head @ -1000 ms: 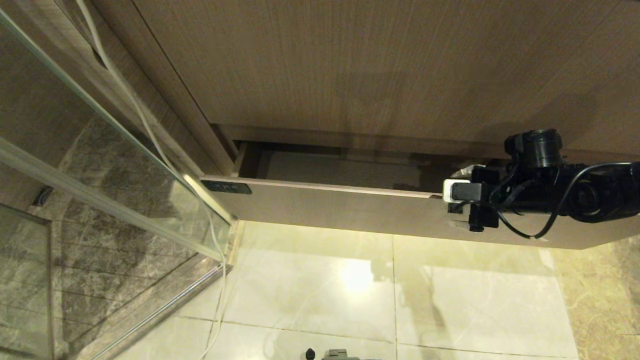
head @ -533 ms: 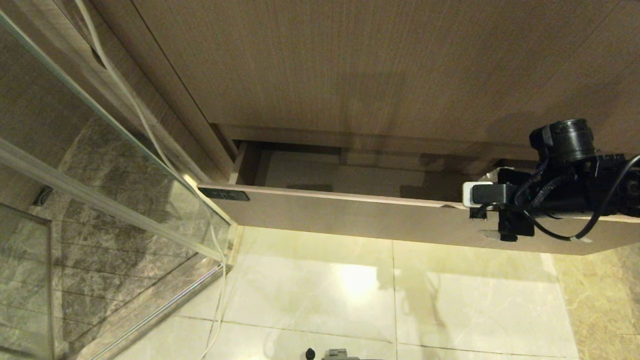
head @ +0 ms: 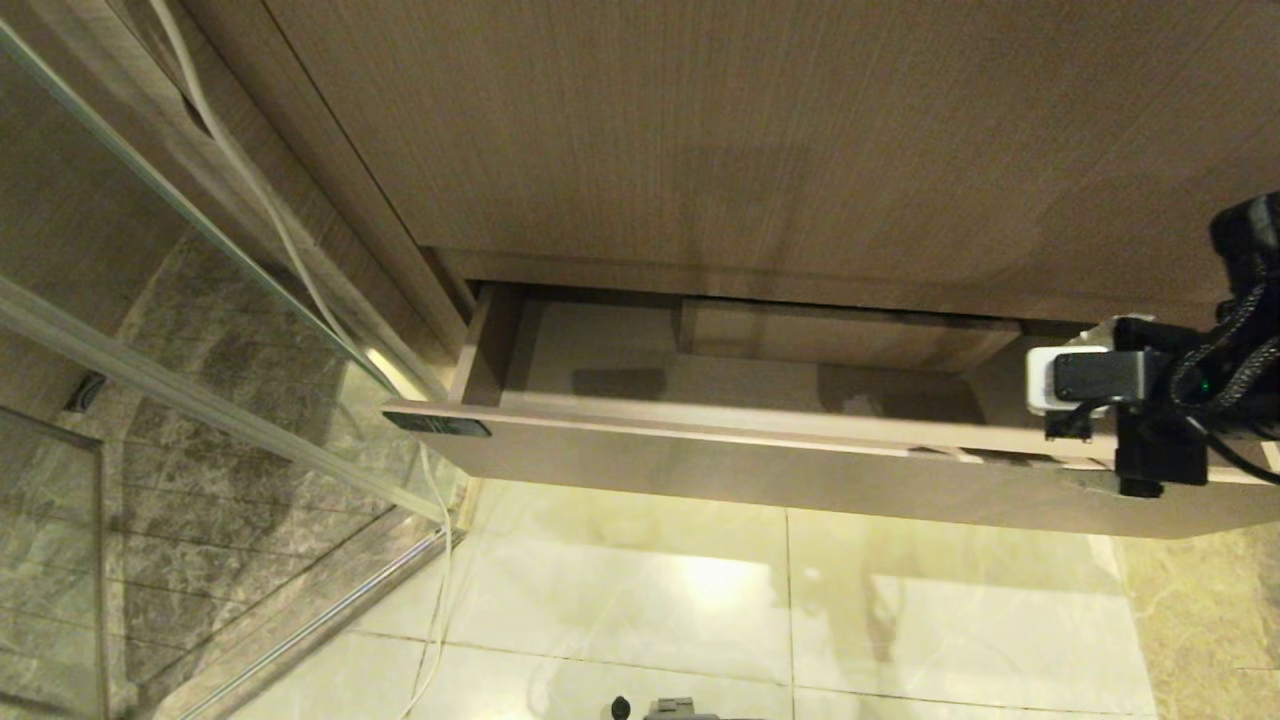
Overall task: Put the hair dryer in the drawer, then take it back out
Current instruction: Pull open the drawer
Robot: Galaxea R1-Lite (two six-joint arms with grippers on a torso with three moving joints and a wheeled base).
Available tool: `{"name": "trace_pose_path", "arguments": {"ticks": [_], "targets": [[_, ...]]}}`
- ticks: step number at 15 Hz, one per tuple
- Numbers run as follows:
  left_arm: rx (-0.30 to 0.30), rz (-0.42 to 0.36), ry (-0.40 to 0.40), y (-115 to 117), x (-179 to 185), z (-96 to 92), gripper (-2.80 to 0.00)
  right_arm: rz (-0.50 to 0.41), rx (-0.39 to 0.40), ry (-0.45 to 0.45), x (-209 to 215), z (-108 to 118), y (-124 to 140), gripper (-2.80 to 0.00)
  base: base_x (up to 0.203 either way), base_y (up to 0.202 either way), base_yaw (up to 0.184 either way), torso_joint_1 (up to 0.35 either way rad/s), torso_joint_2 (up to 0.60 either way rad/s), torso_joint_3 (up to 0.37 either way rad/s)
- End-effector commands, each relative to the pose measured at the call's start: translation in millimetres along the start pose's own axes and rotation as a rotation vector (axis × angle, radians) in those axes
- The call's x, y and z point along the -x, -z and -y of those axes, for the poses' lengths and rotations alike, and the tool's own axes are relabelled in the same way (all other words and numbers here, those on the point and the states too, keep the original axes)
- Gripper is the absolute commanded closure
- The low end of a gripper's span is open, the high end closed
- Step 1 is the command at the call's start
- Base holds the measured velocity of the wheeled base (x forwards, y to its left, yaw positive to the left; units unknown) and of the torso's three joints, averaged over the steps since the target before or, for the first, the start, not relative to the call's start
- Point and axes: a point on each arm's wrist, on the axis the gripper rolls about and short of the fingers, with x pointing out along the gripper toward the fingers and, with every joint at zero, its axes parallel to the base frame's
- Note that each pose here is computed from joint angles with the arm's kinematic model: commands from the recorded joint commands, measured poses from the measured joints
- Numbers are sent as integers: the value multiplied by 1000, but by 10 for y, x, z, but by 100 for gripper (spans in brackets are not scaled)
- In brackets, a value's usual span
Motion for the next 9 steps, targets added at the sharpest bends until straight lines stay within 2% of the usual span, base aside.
{"name": "trace_pose_path", "arguments": {"ticks": [1,5,7,9], "targets": [[0,-1,0,1,0,0,-280,-4,-18,110,508,11,83,-280,0,0,0,0,0,0],[0,0,0,0,0,0,-280,-53,-99,124,1146,-253,212,-280,0,0,0,0,0,0],[0,0,0,0,0,0,-280,-122,-157,150,1271,-320,277,-280,0,0,0,0,0,0],[0,0,0,0,0,0,-280,-140,-236,167,1329,-334,311,-280,0,0,0,0,0,0]]}}
